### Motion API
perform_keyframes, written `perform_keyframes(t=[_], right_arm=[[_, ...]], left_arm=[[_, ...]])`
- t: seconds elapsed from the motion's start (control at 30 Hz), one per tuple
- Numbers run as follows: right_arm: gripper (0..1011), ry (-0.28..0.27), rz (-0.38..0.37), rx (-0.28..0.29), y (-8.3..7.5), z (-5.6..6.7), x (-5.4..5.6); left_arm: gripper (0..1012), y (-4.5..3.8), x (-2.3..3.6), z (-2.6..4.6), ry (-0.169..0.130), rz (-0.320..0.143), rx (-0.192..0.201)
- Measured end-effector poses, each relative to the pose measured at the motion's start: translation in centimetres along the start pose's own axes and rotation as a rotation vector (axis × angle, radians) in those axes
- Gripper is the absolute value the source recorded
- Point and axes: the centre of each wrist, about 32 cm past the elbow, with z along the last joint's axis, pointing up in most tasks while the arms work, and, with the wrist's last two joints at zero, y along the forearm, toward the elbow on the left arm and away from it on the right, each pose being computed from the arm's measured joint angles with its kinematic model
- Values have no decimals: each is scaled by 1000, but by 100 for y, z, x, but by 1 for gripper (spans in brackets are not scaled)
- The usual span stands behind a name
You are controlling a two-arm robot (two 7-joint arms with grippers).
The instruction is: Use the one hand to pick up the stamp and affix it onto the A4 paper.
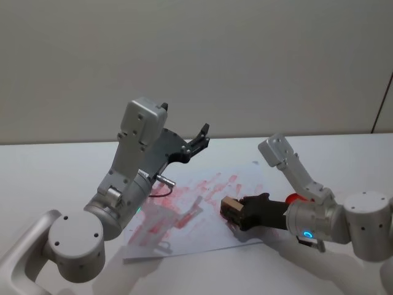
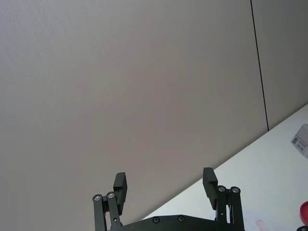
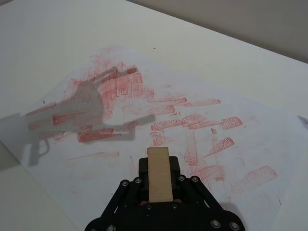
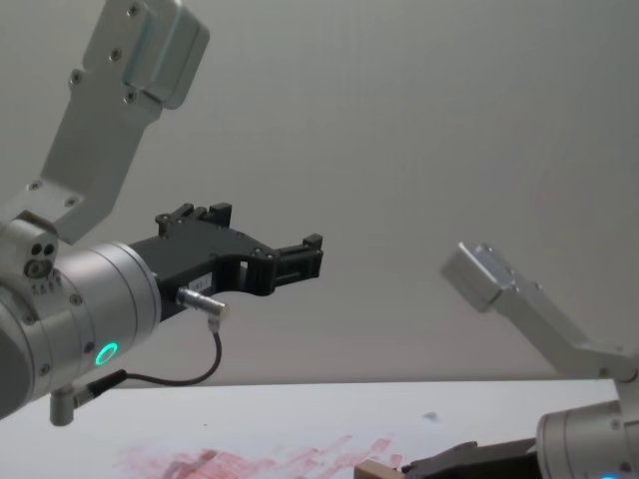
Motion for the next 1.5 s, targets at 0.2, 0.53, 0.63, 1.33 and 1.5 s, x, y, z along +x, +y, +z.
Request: perform_keyframes(t=[0.2, 0.53, 0.63, 1.33, 1.5], right_arm=[[219, -11, 3, -15, 42, -3, 1], [219, -67, -11, 20, 33, 41, -14], [219, -83, -20, 36, 15, 56, -23], [219, -145, -208, 264, -530, 172, -85], [219, -116, -275, 289, -715, 85, -107]], left_arm=[[1001, 0, 0, 0, 0, 0, 0], [1001, 0, 0, 0, 0, 0, 0], [1001, 0, 0, 0, 0, 0, 0], [1001, 0, 0, 0, 0, 0, 0], [1001, 0, 0, 0, 0, 0, 0]])
